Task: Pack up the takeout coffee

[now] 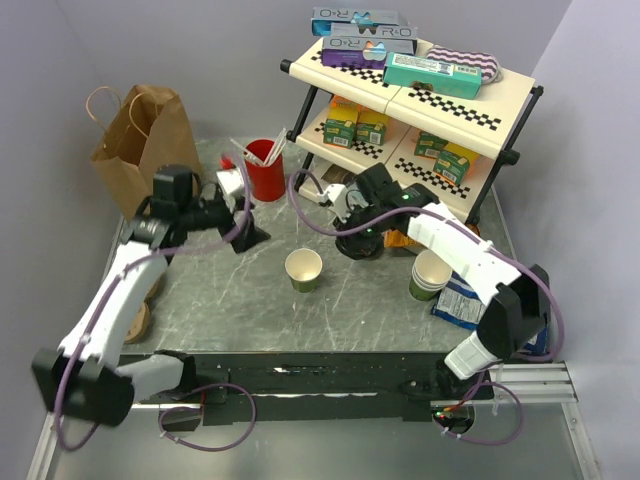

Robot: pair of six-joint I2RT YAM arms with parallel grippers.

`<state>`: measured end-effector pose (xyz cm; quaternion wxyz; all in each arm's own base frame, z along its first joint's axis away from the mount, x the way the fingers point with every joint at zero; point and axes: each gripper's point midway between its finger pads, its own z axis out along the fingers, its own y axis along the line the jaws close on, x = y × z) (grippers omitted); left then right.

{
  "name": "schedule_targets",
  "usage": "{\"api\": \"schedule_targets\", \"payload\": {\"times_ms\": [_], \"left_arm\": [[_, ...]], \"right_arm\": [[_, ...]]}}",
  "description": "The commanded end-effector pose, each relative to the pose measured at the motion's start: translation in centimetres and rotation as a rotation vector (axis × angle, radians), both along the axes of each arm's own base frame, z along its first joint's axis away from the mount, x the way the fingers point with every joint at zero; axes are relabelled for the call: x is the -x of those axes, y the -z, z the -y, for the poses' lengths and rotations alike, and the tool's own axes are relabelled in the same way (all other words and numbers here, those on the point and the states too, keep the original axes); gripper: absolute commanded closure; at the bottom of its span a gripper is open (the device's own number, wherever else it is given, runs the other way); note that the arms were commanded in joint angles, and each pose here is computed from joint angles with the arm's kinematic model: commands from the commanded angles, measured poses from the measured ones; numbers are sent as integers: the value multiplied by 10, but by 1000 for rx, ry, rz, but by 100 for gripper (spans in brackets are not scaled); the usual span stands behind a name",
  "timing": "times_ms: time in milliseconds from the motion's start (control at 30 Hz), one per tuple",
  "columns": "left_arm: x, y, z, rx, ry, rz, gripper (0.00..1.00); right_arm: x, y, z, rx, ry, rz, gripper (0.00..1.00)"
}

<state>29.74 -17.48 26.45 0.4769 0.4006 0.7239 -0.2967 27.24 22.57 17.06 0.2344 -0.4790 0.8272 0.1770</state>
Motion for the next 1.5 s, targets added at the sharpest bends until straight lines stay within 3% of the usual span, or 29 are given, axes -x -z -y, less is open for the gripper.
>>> {"api": "schedule_targets", "payload": {"times_ms": [0, 200, 433, 700, 1200, 1467], "left_arm": [[37, -43, 20, -80, 212, 449, 3], [65, -57, 51, -119, 406, 731, 3], [76, -35, 95, -186, 645, 815, 3], [81, -29, 124, -168, 669, 885, 1], [80, 0, 130, -256, 729, 821, 34], [78, 6, 133, -301, 719, 821, 43]], "right_arm": [[31, -68, -25, -240, -196, 57, 100], [49, -84, -35, -295, -338, -8, 100], [57, -96, -44, -305, -407, -93, 100], [63, -98, -51, -284, -422, -92, 100], [67, -99, -52, -248, -447, -54, 100], [71, -100, -54, -248, -455, -45, 100]]}}
